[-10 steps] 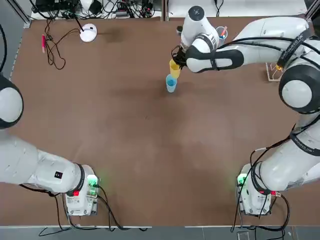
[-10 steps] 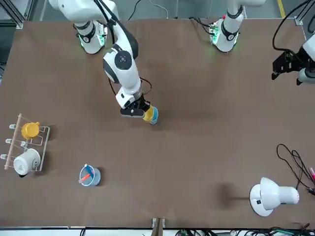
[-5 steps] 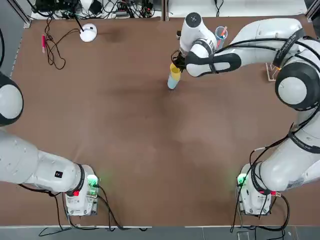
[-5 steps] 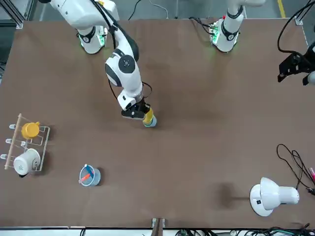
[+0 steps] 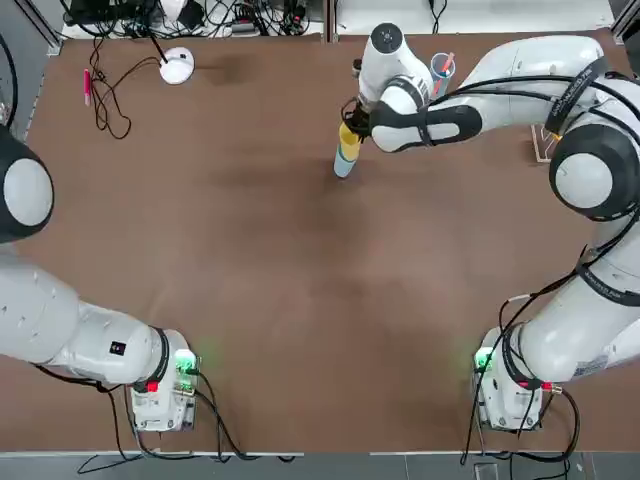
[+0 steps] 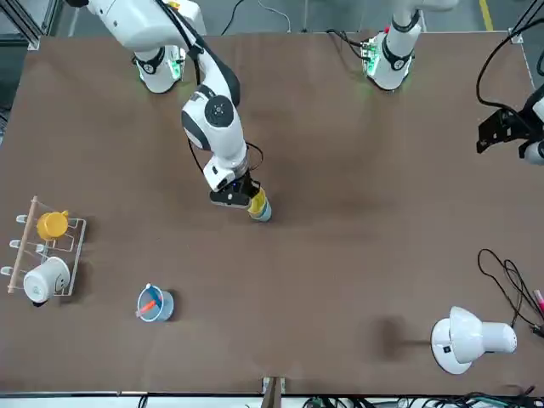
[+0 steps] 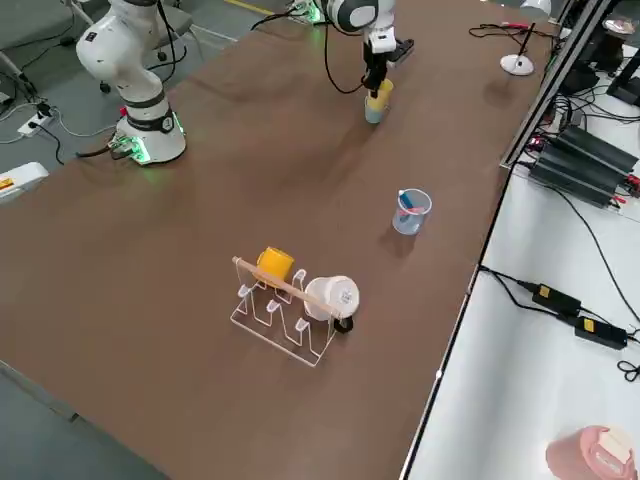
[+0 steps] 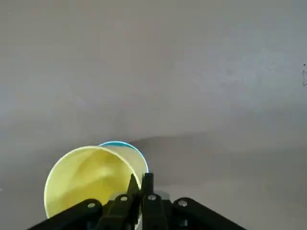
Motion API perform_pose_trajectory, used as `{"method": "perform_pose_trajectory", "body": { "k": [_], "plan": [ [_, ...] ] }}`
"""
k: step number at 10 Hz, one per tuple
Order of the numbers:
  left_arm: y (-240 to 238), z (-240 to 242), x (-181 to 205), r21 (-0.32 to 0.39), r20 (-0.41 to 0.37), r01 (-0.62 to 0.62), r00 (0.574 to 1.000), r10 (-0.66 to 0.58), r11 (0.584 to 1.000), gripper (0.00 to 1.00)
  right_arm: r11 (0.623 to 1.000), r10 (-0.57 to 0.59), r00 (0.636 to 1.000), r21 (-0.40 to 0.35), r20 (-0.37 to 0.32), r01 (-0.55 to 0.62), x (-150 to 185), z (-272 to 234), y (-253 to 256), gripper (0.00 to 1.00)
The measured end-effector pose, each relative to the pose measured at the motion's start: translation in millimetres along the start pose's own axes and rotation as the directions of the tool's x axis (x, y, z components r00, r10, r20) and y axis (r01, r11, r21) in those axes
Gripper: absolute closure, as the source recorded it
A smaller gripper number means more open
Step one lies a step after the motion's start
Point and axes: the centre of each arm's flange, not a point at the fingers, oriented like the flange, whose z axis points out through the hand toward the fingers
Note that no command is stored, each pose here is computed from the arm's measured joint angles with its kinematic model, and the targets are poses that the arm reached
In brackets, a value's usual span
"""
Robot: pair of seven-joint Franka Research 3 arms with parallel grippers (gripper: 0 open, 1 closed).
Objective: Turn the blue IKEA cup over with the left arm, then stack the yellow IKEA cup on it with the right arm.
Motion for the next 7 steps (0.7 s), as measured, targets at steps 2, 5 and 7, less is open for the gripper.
{"method": "perform_pose_trajectory", "body": {
  "k": [2,5,7],
  "plan": [
    [-13,-5,-2,0.001,-0.01,0.023,1.0,-0.023,1.0,0.01,0.999,0.033,0.999,0.003,-0.004,-0.033,1,-2,-1,0.61],
    [-14,-4,-1,0.001,-0.01,0.029,1.0,-0.029,1.0,0.01,0.999,0.041,0.999,0.006,-0.007,-0.041,2,-4,-2,0.16],
    [-33,-3,2,-0.033,-0.016,0.068,0.998,-0.069,0.997,0.01,0.999,0.043,0.999,0.006,-0.009,-0.043,4,-4,-1,0.0]
  ]
}}
